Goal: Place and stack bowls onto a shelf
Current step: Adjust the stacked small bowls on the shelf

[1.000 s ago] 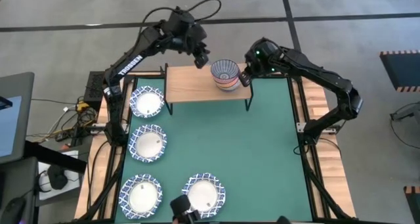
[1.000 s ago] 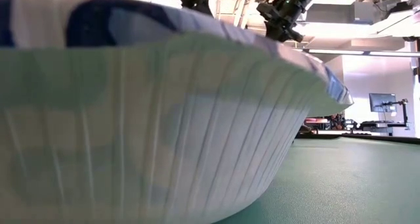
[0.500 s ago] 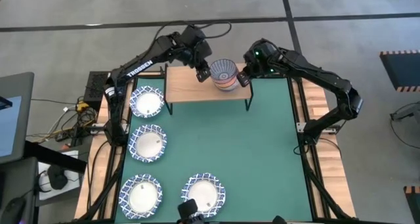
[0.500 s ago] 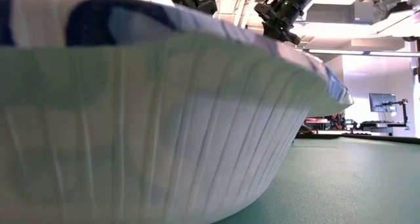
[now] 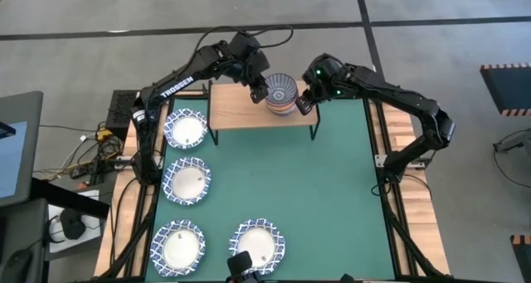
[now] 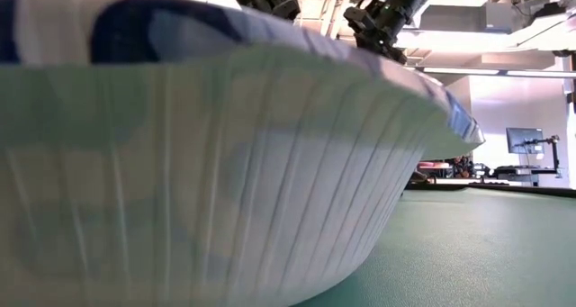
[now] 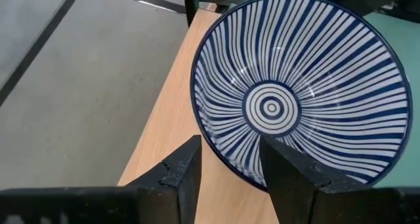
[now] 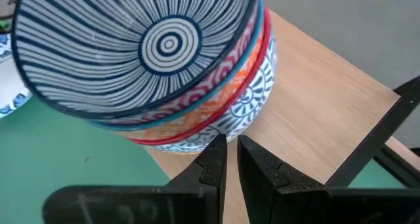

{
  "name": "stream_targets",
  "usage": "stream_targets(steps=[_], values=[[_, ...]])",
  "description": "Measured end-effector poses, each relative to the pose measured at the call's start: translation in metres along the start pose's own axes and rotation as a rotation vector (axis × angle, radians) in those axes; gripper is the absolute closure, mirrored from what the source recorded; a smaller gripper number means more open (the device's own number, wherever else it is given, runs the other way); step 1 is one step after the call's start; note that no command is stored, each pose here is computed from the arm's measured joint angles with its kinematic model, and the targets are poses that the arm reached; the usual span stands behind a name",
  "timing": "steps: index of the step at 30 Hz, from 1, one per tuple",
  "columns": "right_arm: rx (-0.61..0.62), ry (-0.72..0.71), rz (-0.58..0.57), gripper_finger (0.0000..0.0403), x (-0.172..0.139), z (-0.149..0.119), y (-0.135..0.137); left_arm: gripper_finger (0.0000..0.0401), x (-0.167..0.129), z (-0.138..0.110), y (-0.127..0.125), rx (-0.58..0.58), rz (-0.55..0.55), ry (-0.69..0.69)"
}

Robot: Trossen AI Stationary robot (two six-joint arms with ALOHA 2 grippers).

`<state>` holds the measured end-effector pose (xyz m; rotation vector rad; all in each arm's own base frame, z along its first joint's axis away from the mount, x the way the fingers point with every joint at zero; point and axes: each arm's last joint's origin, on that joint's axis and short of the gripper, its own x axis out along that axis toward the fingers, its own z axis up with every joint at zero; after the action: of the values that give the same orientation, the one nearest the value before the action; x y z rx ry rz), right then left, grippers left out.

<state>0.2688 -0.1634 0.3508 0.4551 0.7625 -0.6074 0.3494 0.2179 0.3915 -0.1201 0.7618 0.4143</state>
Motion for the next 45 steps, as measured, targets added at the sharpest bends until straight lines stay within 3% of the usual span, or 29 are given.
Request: stream_targets(steps=[12,21,26,35,40,45], values=[[0.033,-0.016,-0.04,0.0337,-0.01,-0.001,-0.005,0.0263,-0.008,0.004,0.0,0.01,0.008,-0.024],[0.087,-0.086,-0.018,0.0337,-0.043,-0.004,-0.004,0.0263,-0.059,0.015,0.0,0.019,0.035,-0.134],[0.065,-0.039,0.0,0.0337,-0.056,-0.015,0.006,0.0263,-0.064,0.0,0.0,-0.036,0.056,0.015],[-0.006,0.033,-0.081,0.0337,-0.075,-0.041,0.03,0.0263,-0.001,-0.053,-0.003,-0.169,0.013,0.32],[0.003,-0.008,-0.084,0.0337,-0.097,-0.052,0.038,0.0263,0.036,-0.07,-0.009,-0.223,-0.104,0.266],[0.047,-0.048,-0.132,0.0337,-0.118,-0.062,0.034,0.0263,0.049,-0.071,-0.015,-0.229,-0.109,0.204]])
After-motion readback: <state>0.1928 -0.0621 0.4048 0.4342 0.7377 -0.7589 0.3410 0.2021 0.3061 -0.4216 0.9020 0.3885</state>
